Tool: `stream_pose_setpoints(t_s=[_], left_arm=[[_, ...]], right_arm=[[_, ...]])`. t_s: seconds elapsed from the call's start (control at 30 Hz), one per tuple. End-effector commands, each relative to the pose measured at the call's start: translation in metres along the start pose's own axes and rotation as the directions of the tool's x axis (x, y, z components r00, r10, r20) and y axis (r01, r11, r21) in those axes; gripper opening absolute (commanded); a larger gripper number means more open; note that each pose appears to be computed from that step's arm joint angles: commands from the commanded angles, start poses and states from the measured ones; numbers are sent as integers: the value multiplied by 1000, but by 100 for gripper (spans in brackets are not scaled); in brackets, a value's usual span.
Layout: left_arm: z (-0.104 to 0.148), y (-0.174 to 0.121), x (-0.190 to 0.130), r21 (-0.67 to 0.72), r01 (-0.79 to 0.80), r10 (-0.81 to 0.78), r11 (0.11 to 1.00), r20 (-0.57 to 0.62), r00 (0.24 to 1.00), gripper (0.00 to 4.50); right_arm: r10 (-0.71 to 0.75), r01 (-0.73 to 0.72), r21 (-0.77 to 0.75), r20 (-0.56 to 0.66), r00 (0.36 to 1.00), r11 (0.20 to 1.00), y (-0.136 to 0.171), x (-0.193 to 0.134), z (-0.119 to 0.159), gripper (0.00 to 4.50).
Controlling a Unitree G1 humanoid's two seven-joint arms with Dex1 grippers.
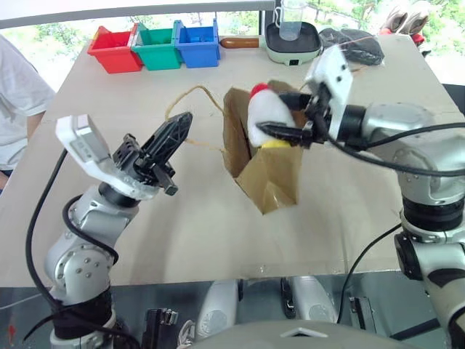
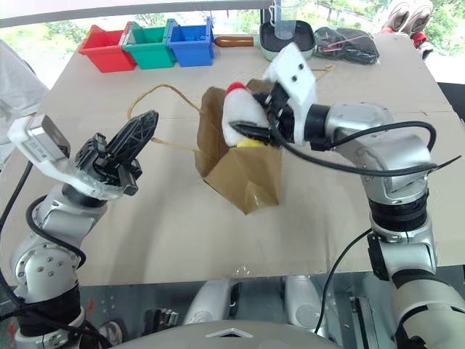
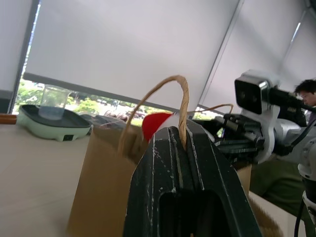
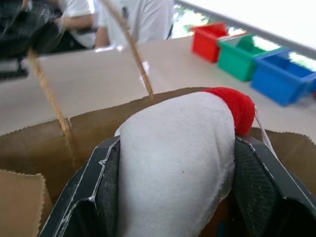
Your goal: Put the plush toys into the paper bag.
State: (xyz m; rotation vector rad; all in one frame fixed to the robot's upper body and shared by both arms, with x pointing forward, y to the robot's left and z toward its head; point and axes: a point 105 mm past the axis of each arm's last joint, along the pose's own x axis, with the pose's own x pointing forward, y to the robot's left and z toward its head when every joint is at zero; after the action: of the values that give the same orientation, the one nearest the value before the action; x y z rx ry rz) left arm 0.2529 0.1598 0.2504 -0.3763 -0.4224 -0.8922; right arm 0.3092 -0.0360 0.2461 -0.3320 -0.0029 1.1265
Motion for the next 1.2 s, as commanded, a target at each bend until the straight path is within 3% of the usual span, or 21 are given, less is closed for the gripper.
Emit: stream_pose_setpoints(t_s=[0.03, 0.07, 0.13, 0.63, 0.8, 1.0, 1.2], left_arm=[[10, -4, 7, 28, 37, -38, 999, 31, 999, 0], [11, -4, 8, 29, 41, -41, 999, 32, 999, 0], [11, -4, 9, 33, 49, -50, 998, 29, 998, 0], [2, 0, 10, 50, 50, -49, 998, -13, 999, 0], [2, -2, 18, 44, 74, -74, 996, -6, 997, 0], [4, 2, 19, 50, 77, -76, 996, -7, 997, 0], [-3, 0, 22, 35, 118, -117, 992, -31, 993, 0]], right_arm=[[23, -23, -59, -13, 1000, 998, 4, 0, -3, 353], [33, -34, -62, -17, 999, 997, 6, 0, -5, 404], [13, -13, -60, -13, 1000, 998, 4, 0, -5, 442], [-15, -41, 168, 318, 948, 985, 12, -64, 49, 442], [-71, 23, 167, 286, 956, 986, 12, -63, 45, 442], [-191, 137, 287, 166, 967, 948, 1, -74, 17, 442], [-193, 125, 391, 141, 971, 912, -4, -34, -1, 442]])
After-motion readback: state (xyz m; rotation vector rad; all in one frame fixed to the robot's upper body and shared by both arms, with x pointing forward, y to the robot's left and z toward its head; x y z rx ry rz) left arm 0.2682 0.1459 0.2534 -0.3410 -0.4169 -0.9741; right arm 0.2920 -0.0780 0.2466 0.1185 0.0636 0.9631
